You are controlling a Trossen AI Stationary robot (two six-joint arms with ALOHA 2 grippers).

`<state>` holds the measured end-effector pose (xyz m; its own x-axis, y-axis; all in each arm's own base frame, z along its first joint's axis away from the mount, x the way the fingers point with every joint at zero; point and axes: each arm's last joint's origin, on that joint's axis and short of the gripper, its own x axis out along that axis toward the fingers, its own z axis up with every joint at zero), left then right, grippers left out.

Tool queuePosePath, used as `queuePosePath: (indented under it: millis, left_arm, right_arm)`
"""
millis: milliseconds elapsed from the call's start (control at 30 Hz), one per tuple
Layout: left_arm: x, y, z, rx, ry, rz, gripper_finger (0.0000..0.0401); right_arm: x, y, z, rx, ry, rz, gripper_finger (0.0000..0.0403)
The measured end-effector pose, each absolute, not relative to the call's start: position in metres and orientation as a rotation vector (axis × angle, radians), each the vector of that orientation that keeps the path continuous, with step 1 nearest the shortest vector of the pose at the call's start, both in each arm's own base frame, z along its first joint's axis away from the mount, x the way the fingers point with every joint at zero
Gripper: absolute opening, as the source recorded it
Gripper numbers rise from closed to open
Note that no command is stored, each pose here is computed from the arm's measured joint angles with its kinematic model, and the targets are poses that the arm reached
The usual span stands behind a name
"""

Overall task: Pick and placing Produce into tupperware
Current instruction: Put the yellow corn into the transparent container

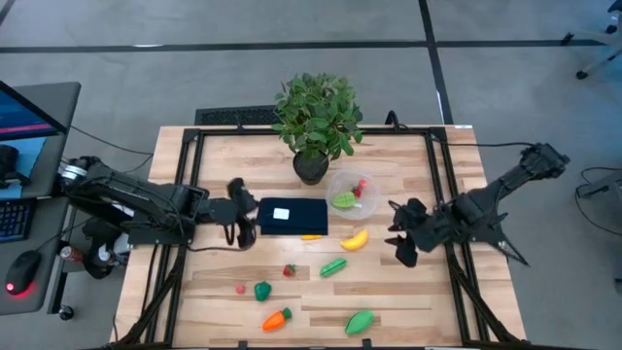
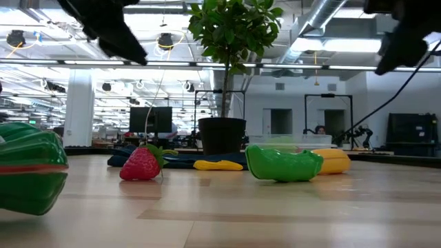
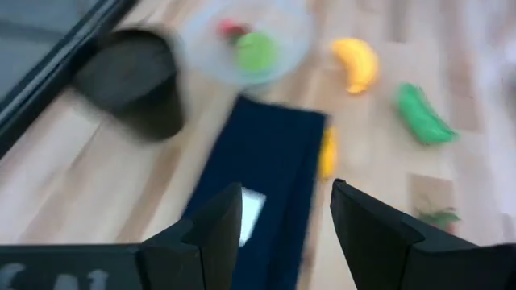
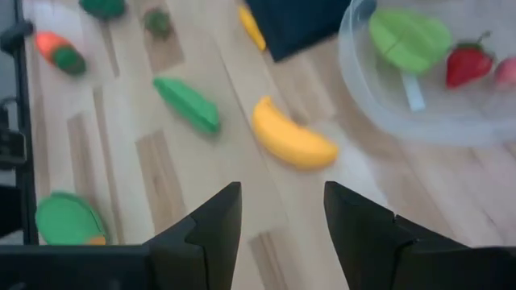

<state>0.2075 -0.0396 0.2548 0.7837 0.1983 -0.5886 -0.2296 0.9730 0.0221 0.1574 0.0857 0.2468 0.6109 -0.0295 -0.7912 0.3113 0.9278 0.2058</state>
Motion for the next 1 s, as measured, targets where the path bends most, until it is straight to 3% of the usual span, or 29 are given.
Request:
queuePosePath:
  millis: [167, 467, 1000]
  left_arm:
    - [0.24, -0.038, 0.241, 0.058, 0.604, 0.149, 0.018]
    - [0.287, -0.022, 0.195, -0.034, 0.676, 0.024, 0.018]
    - [0.348, -0.031, 0.158, -0.028, 0.797, -0.073, 0.018]
  right_arm:
    - [0.147, 0.098, 0.243, 0.341, 0.916, -0.214, 0.0166]
    - [0.121, 0.12, 0.241, 0.411, 0.938, -0.21, 0.0163]
    - [0.069, 0.141, 0.237, 0.49, 0.919, -0.216, 0.0147]
